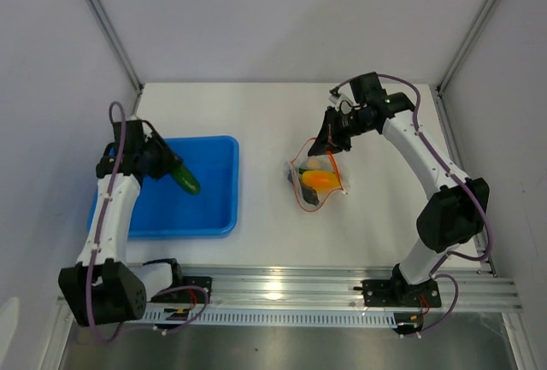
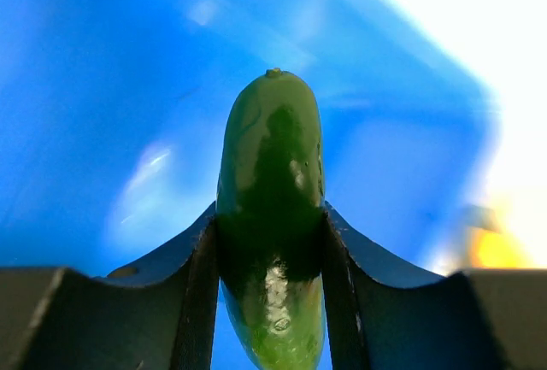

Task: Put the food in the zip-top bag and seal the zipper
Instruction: Pick up the fake vegetable from the bin, then place the fake vegetable in the zipper food storage bag.

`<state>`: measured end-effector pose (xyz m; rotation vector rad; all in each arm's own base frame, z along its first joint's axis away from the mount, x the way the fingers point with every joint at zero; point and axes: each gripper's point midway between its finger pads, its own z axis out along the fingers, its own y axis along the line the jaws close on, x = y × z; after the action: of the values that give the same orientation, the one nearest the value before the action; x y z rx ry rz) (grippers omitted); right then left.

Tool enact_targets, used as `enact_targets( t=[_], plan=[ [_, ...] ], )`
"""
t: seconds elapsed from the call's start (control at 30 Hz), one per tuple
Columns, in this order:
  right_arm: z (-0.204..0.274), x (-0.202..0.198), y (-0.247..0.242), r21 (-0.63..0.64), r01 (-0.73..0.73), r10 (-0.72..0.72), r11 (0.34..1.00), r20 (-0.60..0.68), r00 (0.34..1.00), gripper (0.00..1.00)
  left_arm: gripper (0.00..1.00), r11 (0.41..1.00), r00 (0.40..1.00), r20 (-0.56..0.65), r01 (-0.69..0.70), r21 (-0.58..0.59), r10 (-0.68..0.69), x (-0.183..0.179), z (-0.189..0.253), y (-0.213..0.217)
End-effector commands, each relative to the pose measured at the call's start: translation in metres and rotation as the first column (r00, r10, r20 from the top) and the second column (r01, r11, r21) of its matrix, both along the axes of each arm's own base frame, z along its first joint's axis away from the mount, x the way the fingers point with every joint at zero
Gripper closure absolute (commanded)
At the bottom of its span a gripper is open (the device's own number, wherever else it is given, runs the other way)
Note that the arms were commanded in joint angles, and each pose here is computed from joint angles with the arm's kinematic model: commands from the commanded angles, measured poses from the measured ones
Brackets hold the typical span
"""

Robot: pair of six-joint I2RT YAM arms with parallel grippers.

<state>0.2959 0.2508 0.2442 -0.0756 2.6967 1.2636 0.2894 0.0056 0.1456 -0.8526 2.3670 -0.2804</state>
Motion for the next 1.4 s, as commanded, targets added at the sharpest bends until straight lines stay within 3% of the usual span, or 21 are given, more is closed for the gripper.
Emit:
enact_targets(
  t=[0.0, 0.1, 0.27, 0.33, 0.43, 0.53, 0.67, 0.73, 0.8, 0.87, 0.97, 1.03, 1.07, 1.2, 1.37],
  plan=[
    [0.024, 0.001, 0.0, 0.027, 0.016, -0.017, 1.0, 0.045, 0.999, 1.0, 0.99, 0.982, 0.957, 0.234, 0.186, -0.041, -0.171, 0.023, 0.084, -0.038],
    [0.025, 0.002, 0.002, 0.036, 0.023, -0.024, 0.999, 0.031, 0.999, 1.0, 0.99, 0.95, 0.894, 0.342, 0.313, -0.015, -0.289, 0.026, 0.128, -0.074],
    [0.027, 0.0, 0.007, 0.054, 0.027, -0.027, 0.998, 0.008, 1.0, 1.0, 0.99, 0.823, 0.673, 0.57, 0.568, 0.008, -0.471, 0.014, 0.203, -0.149],
    [0.029, -0.001, 0.011, 0.06, 0.025, -0.025, 0.998, 0.008, 1.0, 1.0, 1.0, 0.753, 0.56, 0.642, 0.656, 0.043, -0.524, -0.001, 0.23, -0.175],
    [0.032, -0.004, 0.017, 0.076, 0.012, -0.012, 0.997, 0.007, 1.0, 1.0, 0.99, 0.644, 0.31, 0.748, 0.739, 0.198, -0.586, -0.029, 0.272, -0.209],
    [0.037, -0.006, 0.023, 0.1, 0.008, -0.007, 0.995, -0.003, 1.0, 1.0, 0.99, 0.624, 0.174, 0.771, 0.705, 0.337, -0.613, -0.048, 0.292, -0.222],
    [0.051, -0.012, 0.035, 0.164, -0.008, 0.011, 0.986, -0.022, 1.0, 1.0, 0.99, 0.603, 0.111, 0.758, 0.684, 0.411, -0.643, -0.055, 0.294, -0.237],
    [0.062, -0.015, 0.04, 0.205, -0.024, 0.03, 0.979, -0.026, 0.999, 1.0, 0.99, 0.586, 0.096, 0.747, 0.689, 0.426, -0.658, -0.058, 0.293, -0.249],
    [0.066, -0.017, 0.044, 0.22, -0.024, 0.034, 0.975, -0.044, 0.998, 1.0, 0.99, 0.611, 0.109, 0.734, 0.643, 0.462, -0.67, -0.051, 0.29, -0.252],
    [0.07, -0.019, 0.046, 0.234, -0.031, 0.042, 0.972, -0.042, 0.998, 1.0, 1.0, 0.612, 0.06, 0.728, 0.592, 0.524, -0.683, -0.049, 0.294, -0.264],
    [0.069, -0.023, 0.051, 0.258, -0.038, 0.062, 0.965, -0.083, 0.995, 1.0, 0.99, 0.554, -0.018, 0.672, 0.55, 0.625, -0.74, -0.041, 0.278, -0.287],
    [0.07, -0.024, 0.053, 0.269, -0.044, 0.069, 0.962, -0.085, 0.994, 1.0, 0.99, 0.543, -0.026, 0.663, 0.551, 0.634, -0.748, -0.036, 0.262, -0.294],
    [0.071, -0.024, 0.053, 0.272, -0.047, 0.072, 0.961, -0.083, 0.994, 1.0, 0.99, 0.549, -0.083, 0.676, 0.516, 0.658, -0.732, -0.035, 0.271, -0.298],
    [0.073, -0.027, 0.053, 0.275, -0.05, 0.075, 0.96, -0.083, 0.994, 1.0, 0.99, 0.542, -0.129, 0.698, 0.538, 0.645, -0.704, -0.037, 0.267, -0.311],
    [0.072, -0.028, 0.051, 0.275, -0.055, 0.081, 0.96, -0.085, 0.993, 1.0, 1.0, 0.531, -0.127, 0.738, 0.615, 0.583, -0.663, -0.042, 0.253, -0.325]
  ],
)
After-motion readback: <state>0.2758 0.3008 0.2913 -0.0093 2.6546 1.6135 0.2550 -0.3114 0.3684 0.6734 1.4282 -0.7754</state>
